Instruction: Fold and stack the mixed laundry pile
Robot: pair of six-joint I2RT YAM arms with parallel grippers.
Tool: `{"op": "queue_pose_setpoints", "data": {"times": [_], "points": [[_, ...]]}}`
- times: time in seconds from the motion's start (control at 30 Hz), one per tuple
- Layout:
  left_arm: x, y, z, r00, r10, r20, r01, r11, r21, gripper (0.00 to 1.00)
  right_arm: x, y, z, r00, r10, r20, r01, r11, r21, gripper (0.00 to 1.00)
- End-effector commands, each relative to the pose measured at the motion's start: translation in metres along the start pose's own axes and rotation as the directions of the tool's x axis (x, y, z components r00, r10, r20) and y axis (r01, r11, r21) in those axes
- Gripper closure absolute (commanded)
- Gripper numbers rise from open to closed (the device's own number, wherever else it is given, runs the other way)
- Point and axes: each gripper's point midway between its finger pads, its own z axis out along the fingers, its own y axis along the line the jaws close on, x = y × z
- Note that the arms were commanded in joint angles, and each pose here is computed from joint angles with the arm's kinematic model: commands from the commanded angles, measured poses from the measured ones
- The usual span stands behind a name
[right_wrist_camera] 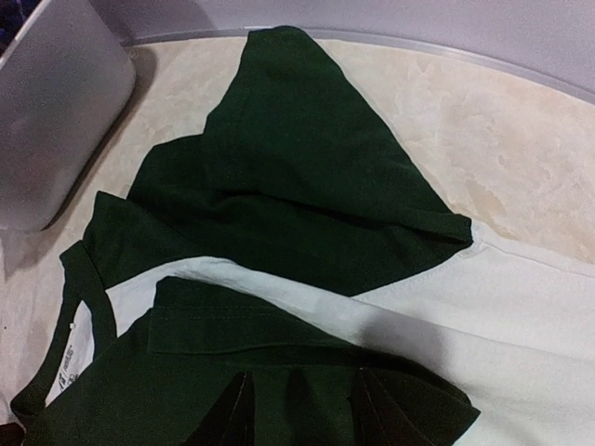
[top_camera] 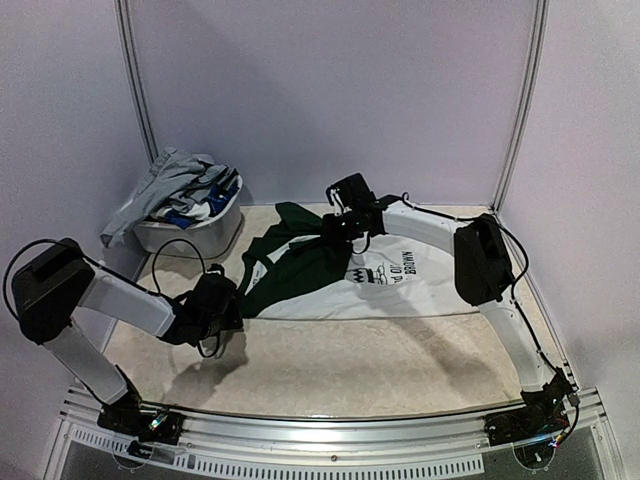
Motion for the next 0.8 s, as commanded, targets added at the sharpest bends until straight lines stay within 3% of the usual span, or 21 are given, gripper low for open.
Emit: {"op": "queue_pose_setpoints", "data": {"times": [0.0,0.07,0.13,0.17,0.33,0.47,0.6,0.77], "points": [[-0.02,0.006,-0.021,0.999,0.014,0.035,-0.014,1.0,-0.009,0.88,-0.029,0.006,-0.026,0.999,-0.015,0.043,0.015,1.0,-0.006,0.63],[-0.035,0.006,-0.034,0.997,0.004,0.071,-0.004,1.0,0.002,0.51,-0.033,0.003,-0.041,0.999,-0.03,0.04,0.029,0.999,0.022,0.61],[-0.048,0.005,-0.047,0.995,-0.008,0.101,0.006,1.0,0.019,0.36,-0.033,-0.002,-0.063,0.998,-0.032,0.046,0.029,0.998,0.056,0.57],[-0.053,0.005,-0.051,0.994,-0.011,0.109,0.008,1.0,0.025,0.33,-0.024,-0.007,-0.067,0.999,-0.026,0.036,0.023,0.997,0.07,0.53],[-0.057,-0.008,-0.053,0.996,-0.025,0.084,0.017,0.995,0.094,0.39,0.006,-0.033,-0.128,0.995,0.074,0.063,-0.081,0.991,0.108,0.33],[-0.045,-0.014,-0.044,0.999,-0.042,0.028,0.038,0.991,0.128,0.4,0.052,-0.081,-0.174,0.958,0.282,0.054,-0.287,0.946,0.148,0.31],[-0.037,-0.017,-0.032,0.998,-0.059,-0.01,0.06,0.984,0.165,0.4,0.113,-0.136,-0.211,0.855,0.517,0.031,-0.511,0.832,0.217,0.3],[-0.033,-0.019,-0.019,0.997,-0.065,-0.039,0.072,0.976,0.204,0.47,0.168,-0.19,-0.254,0.761,0.64,0.106,-0.639,0.712,0.291,0.29]]}}
